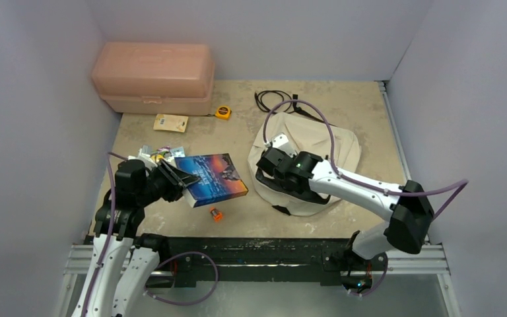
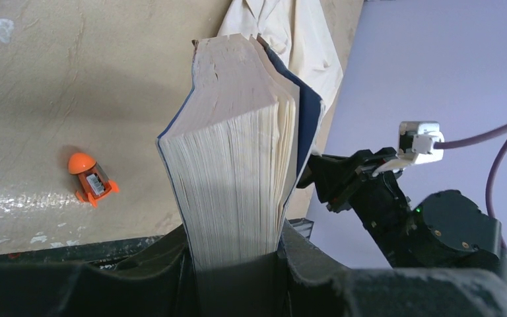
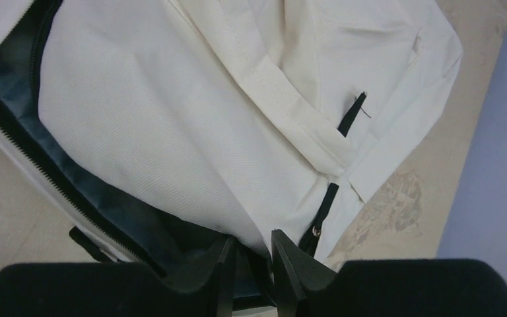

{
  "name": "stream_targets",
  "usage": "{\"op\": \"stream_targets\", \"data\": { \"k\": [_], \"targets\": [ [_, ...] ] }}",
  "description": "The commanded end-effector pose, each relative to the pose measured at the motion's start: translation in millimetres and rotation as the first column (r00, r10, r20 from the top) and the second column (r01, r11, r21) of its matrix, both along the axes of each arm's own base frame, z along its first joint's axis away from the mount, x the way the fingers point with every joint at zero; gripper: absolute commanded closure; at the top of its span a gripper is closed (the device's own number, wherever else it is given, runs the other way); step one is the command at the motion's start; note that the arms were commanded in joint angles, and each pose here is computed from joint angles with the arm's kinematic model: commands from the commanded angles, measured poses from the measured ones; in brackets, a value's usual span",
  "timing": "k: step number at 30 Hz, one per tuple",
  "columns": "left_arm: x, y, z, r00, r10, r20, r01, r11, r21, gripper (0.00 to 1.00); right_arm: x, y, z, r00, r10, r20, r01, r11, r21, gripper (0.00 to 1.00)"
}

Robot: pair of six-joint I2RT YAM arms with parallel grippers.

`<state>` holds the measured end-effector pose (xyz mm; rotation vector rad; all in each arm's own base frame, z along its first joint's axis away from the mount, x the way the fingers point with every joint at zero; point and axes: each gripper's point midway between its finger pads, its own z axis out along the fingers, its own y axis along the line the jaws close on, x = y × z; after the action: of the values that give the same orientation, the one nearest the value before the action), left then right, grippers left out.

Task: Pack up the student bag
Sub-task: Place the book in the student bag.

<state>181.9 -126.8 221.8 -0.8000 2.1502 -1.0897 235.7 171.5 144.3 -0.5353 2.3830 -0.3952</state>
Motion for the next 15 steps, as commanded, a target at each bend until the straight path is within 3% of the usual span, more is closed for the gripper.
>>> {"op": "stream_targets", "data": {
  "k": [1, 4, 9, 13, 15],
  "targets": [
    [8.4, -12.7, 57.6, 0.975, -0.046, 0.217, 0.065, 0.995, -0.081, 1.0, 18.8, -10.4, -1.1, 0.991, -0.103, 0.09, 0.11, 0.991, -0.081, 0.67],
    [4.7, -12.5, 59.6, 0.974, -0.046, 0.222, 0.066, 0.994, -0.085, 1.0, 25.2, 1.4, -12.5, 0.993, -0.074, 0.096, 0.079, 0.996, -0.046, 0.62],
    [-0.5, -13.0, 60.9, 0.974, -0.052, 0.221, 0.074, 0.993, -0.09, 1.0, 26.6, 29.6, -16.9, 0.991, 0.093, 0.096, -0.1, 0.992, 0.07, 0.49],
    [-1.7, -13.3, 62.1, 0.973, -0.051, 0.223, 0.074, 0.993, -0.097, 1.0, 21.2, 53.8, -11.1, 0.98, 0.168, 0.108, -0.188, 0.957, 0.22, 0.48],
    [-1.4, -13.4, 63.0, 0.973, -0.049, 0.226, 0.073, 0.992, -0.1, 1.0, 19.2, 63.9, -7.2, 0.955, 0.274, 0.115, -0.293, 0.931, 0.218, 0.48]
  ]
}}
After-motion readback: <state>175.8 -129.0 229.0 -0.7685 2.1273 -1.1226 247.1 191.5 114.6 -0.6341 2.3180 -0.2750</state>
